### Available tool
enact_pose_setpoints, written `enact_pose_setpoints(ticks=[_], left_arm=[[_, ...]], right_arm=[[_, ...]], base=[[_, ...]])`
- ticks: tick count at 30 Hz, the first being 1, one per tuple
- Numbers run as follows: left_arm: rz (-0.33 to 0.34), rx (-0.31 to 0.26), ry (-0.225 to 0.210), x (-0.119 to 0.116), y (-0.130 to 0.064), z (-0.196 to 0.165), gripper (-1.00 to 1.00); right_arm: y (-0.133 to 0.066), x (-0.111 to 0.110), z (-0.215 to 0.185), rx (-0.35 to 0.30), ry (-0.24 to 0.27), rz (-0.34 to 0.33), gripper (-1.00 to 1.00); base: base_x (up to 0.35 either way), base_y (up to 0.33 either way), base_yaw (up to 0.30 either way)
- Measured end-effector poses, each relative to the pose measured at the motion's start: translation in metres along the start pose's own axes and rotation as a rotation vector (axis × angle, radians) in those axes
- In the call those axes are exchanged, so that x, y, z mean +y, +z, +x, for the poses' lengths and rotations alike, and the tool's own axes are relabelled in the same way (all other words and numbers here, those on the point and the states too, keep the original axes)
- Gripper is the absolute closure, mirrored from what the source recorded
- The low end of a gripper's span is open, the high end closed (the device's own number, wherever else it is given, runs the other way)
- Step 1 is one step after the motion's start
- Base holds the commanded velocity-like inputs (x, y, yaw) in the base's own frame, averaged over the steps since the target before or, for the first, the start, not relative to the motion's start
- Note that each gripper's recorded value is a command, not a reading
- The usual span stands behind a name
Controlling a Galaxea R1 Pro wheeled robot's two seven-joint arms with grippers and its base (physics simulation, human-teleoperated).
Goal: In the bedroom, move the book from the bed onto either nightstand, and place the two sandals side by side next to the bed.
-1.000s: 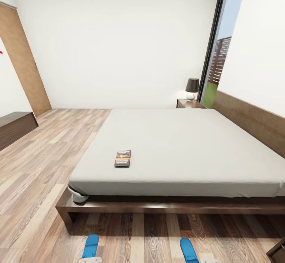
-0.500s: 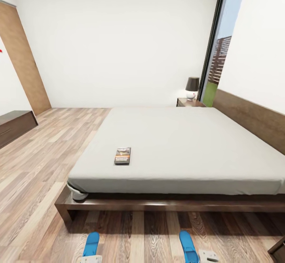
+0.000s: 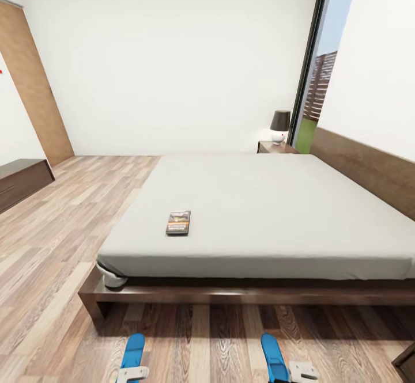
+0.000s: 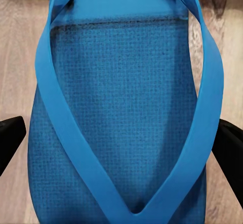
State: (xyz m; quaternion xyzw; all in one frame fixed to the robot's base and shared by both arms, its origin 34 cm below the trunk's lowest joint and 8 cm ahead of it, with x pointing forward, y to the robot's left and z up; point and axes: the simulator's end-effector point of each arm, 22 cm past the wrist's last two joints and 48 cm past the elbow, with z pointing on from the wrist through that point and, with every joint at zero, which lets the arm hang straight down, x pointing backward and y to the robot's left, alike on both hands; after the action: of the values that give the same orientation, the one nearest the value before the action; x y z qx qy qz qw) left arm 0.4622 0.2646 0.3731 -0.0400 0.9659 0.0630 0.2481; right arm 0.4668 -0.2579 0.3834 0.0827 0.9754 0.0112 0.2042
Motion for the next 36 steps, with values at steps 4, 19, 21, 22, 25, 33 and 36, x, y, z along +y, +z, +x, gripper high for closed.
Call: enact_pose_setpoints(ticks=[4, 19, 21, 22, 25, 33, 36], left_arm=[[0.002, -0.007, 0.001, -0.001, 0.005, 0.003, 1.00], [0.002, -0.013, 0.001, -0.002, 0.015, 0.009, 1.00], [0.002, -0.013, 0.003, -0.002, 0.015, 0.009, 1.00], [0.002, -0.013, 0.003, -0.001, 0.015, 0.009, 1.00], [0.001, -0.014, 0.005, 0.000, 0.015, 0.009, 1.00], [-0.001, -0.014, 0.005, 0.001, 0.015, 0.009, 1.00], [-0.001, -0.015, 0.007, 0.001, 0.015, 0.009, 1.00]], right_arm=[[0.006, -0.002, 0.009, 0.011, 0.001, 0.003, 1.00], [0.017, -0.005, 0.017, 0.000, 0.000, 0.005, 1.00], [0.017, -0.005, 0.016, -0.002, 0.000, 0.005, 1.00], [0.017, -0.005, 0.016, -0.003, 0.000, 0.005, 1.00], [0.017, -0.004, 0.017, -0.004, -0.001, 0.003, 1.00], [0.017, -0.001, 0.018, -0.004, -0.005, 0.000, 1.00], [0.017, 0.000, 0.018, -0.004, -0.007, -0.001, 1.00]], base=[[0.000, 0.000, 0.000], [0.000, 0.000, 0.000], [0.000, 0.000, 0.000], [0.000, 0.000, 0.000], [0.000, 0.000, 0.000], [0.000, 0.052, 0.000], [0.000, 0.114, 0.000]])
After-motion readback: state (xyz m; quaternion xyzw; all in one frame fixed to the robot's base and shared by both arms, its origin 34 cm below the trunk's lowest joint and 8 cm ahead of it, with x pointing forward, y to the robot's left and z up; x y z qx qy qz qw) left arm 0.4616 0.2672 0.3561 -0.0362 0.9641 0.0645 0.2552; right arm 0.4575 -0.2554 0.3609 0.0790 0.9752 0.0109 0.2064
